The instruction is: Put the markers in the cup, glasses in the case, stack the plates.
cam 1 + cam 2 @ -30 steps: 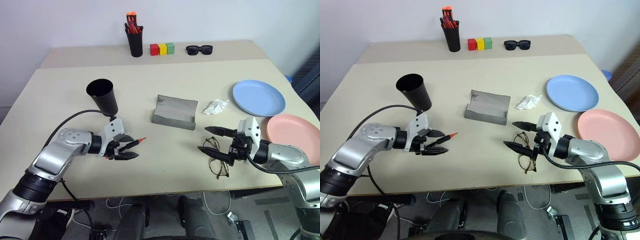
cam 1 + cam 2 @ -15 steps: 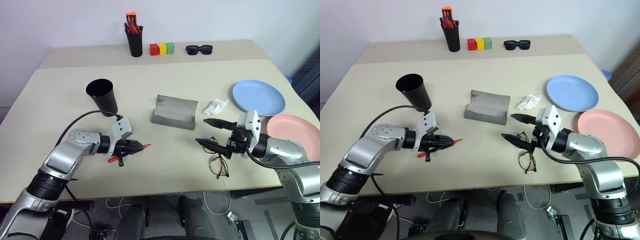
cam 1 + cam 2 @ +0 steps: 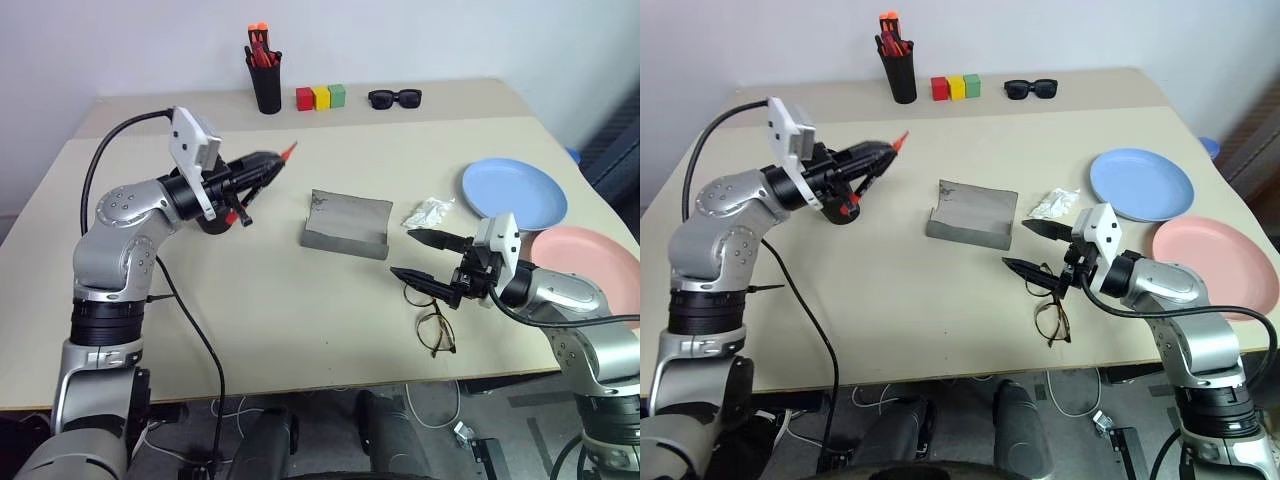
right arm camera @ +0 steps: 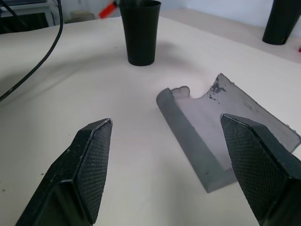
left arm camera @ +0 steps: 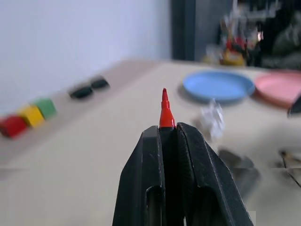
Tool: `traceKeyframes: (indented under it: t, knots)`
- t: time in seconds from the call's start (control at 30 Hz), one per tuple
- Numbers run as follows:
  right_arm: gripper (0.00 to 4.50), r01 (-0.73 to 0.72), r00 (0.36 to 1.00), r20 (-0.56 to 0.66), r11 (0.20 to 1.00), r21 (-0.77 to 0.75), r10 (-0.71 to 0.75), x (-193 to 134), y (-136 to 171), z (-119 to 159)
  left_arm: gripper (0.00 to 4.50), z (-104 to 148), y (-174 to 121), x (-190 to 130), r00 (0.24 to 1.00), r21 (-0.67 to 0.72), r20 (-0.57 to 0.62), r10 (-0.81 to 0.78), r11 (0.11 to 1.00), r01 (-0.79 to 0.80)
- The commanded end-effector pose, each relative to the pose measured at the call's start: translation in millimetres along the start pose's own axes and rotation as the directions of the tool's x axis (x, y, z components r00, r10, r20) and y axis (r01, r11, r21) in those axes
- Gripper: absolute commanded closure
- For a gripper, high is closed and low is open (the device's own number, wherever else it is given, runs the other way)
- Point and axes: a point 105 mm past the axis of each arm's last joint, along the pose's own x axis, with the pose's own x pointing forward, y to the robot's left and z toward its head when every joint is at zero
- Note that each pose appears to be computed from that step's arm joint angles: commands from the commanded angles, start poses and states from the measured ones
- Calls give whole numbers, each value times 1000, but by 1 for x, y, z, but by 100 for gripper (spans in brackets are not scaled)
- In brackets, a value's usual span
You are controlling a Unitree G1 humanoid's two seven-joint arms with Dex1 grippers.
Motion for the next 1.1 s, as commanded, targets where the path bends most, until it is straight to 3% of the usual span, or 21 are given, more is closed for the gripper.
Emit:
traceKeyframes:
  t: [0.03,0.2,0.4,0.5,0.73,0.9,1.0,1.1]
  knots:
    - [75,26,997,78,998,-50,-22,5,-5,19,447,41,30,-9,969,100,196,153,980,-175]
    - [75,49,964,259,999,18,-52,8,-10,49,447,52,81,-40,821,41,353,450,869,-494]
    - [75,53,968,247,999,0,-51,15,-10,47,447,42,101,-66,675,-33,445,589,764,-644]
    - [75,50,968,246,999,-8,-46,16,-9,49,447,29,97,-62,677,-63,438,591,772,-632]
    - [75,58,969,243,998,-18,-52,17,-11,51,447,33,86,-56,706,-56,449,548,805,-590]
    - [75,98,971,222,995,-35,-88,17,-17,46,447,30,71,-40,790,-35,411,455,874,-485]
    - [75,170,967,203,984,-60,-155,16,-30,41,363,21,42,-21,887,-20,353,299,950,-313]
    - [75,211,963,190,975,-74,-194,13,-38,38,203,10,15,-6,947,-4,285,146,988,-151]
